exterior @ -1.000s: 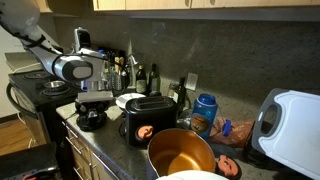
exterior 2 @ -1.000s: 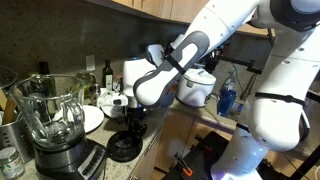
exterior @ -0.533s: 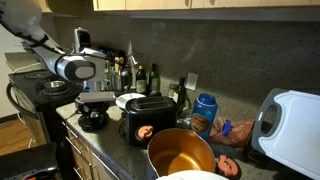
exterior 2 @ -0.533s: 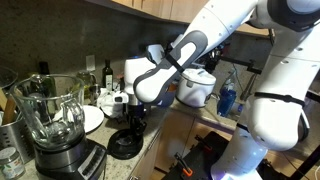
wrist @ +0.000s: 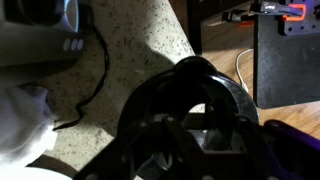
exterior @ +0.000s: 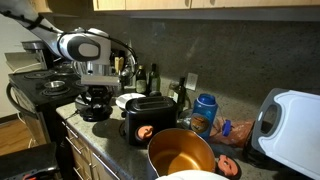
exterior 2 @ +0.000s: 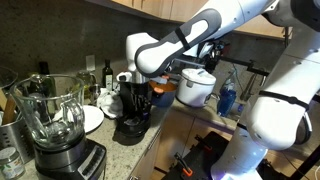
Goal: Put the black lid on the top of the blender
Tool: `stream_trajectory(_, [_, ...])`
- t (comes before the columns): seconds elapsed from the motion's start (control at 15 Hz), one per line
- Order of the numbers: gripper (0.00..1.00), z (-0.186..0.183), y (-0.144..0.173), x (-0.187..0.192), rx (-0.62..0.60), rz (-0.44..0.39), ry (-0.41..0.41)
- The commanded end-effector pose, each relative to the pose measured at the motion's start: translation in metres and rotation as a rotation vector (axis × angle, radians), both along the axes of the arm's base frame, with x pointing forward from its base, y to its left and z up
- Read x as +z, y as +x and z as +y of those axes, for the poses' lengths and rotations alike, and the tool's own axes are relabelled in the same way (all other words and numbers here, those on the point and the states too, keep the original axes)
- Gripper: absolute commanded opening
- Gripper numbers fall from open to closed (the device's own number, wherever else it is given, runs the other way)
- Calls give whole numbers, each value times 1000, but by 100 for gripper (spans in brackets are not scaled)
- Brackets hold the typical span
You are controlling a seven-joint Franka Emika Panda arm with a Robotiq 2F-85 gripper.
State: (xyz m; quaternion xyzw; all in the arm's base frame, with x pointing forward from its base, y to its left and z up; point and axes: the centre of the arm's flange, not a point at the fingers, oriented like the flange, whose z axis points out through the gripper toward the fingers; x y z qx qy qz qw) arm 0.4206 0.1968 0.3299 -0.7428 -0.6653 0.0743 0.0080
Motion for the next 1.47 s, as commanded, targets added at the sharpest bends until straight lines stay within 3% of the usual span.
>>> stream_trajectory(0.0, [16, -3, 1, 63, -37, -41, -4])
stream_trajectory(0.27, [16, -1, 5, 126, -56, -104, 0])
stream_trajectory(0.67, [16, 9, 14, 210, -52, -121, 16])
stream_trajectory(1.4, [16, 88, 28, 293, 70, -122, 47])
